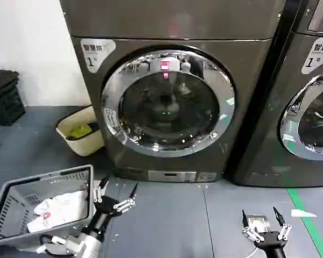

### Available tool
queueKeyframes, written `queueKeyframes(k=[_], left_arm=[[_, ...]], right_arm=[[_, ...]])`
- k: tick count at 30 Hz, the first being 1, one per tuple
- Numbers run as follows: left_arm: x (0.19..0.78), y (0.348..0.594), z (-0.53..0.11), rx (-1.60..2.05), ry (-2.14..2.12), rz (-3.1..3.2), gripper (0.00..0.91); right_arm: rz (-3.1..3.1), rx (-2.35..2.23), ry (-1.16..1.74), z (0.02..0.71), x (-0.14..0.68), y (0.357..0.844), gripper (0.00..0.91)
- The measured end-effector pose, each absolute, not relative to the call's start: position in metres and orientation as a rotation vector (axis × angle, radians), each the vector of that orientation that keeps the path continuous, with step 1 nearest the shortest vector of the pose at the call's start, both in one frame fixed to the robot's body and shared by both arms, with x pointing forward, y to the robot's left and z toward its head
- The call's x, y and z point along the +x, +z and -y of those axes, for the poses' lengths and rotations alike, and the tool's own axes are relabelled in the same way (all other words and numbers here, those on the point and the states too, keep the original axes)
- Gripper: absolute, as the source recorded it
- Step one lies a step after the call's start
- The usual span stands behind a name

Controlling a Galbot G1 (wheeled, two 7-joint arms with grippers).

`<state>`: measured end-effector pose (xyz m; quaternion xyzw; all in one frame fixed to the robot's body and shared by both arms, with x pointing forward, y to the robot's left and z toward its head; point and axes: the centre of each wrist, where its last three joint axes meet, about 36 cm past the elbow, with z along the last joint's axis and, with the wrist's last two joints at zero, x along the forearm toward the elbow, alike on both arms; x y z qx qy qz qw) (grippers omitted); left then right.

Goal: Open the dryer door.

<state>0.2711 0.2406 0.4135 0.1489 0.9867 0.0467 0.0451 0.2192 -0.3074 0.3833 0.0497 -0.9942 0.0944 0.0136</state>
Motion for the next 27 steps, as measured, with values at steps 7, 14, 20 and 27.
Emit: queueKeyframes(k=[7,14,20,27], left_arm=[[0.27,0.414,-0.242,0.462,0.15,-3.009,0.907],[0.268,0.415,-0.244,0.46,0.154,-3.005,0.907],[0.268,0.416,-0.245,0.476,0.165,-2.995,0.907],[0.266,0.415,-0.246,0.475,0.155,-2.998,0.907]], right_arm=[[3.086,0.324,0.259,0.311,0.252,0.399,0.907],[3.068,0.53,0.251,0.309,0.287,0.413,0.907],[3.07,0.678,0.228,0.3,0.322,0.429,0.907],[3.09,0.816,0.214,0.284,0.357,0.443,0.907]])
